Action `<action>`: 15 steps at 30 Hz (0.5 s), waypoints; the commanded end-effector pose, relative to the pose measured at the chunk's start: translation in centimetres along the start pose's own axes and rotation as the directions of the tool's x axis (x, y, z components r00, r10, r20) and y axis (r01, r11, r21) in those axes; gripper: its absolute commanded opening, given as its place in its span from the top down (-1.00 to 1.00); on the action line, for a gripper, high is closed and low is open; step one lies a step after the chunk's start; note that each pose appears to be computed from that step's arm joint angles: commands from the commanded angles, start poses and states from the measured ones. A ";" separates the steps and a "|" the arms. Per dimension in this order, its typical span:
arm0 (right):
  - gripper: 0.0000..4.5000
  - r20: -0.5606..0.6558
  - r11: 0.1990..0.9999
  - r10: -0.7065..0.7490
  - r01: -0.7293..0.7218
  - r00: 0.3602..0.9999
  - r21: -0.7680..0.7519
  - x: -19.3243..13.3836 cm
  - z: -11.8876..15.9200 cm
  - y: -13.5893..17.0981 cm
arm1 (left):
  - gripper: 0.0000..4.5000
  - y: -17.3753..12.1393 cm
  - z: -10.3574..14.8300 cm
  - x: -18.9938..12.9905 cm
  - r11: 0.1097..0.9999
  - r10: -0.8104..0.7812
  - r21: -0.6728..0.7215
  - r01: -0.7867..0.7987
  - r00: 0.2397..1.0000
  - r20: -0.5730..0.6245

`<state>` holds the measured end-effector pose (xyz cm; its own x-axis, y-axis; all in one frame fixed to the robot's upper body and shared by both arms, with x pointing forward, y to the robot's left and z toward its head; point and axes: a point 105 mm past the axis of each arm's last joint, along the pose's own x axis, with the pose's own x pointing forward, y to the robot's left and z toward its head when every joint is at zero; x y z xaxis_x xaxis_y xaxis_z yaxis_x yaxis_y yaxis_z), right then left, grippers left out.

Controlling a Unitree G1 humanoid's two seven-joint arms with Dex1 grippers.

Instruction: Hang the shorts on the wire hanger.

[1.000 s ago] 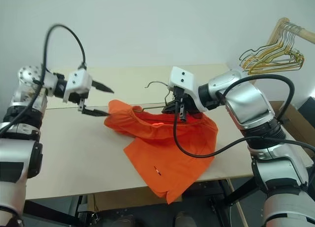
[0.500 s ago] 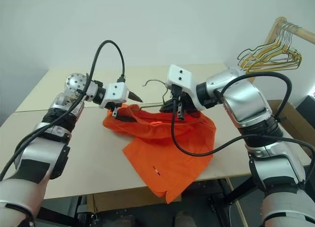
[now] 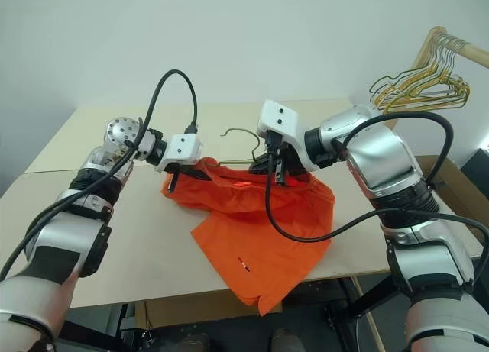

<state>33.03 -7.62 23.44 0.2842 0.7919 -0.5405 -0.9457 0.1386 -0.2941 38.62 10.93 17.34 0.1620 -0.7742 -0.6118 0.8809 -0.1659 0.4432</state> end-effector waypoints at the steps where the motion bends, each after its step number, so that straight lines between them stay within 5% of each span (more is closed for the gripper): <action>1: 1.00 0.003 0.994 -0.055 0.055 0.998 -0.094 -0.3 0.7 -0.4 | 0.99 1.2 2.1 -1.1 0.999 0.033 0.037 -0.036 0.997 0.067; 13: -0.89 -0.006 0.983 -0.180 0.180 0.984 -0.031 -6.7 -0.6 -0.1 | 1.00 0.5 0.9 -1.1 0.999 0.038 -0.019 -0.037 0.997 0.062; 15: -0.99 -0.030 0.982 -0.188 0.188 0.982 -0.012 -7.6 -1.5 0.5 | 1.00 0.6 1.0 -1.0 0.999 0.041 -0.020 -0.039 0.997 0.064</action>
<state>31.53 -14.32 25.18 0.4563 0.7196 -0.5234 -0.8816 0.2858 -0.3756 38.33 11.41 17.26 0.1446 -0.7943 -0.5900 0.9034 -0.1373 0.4063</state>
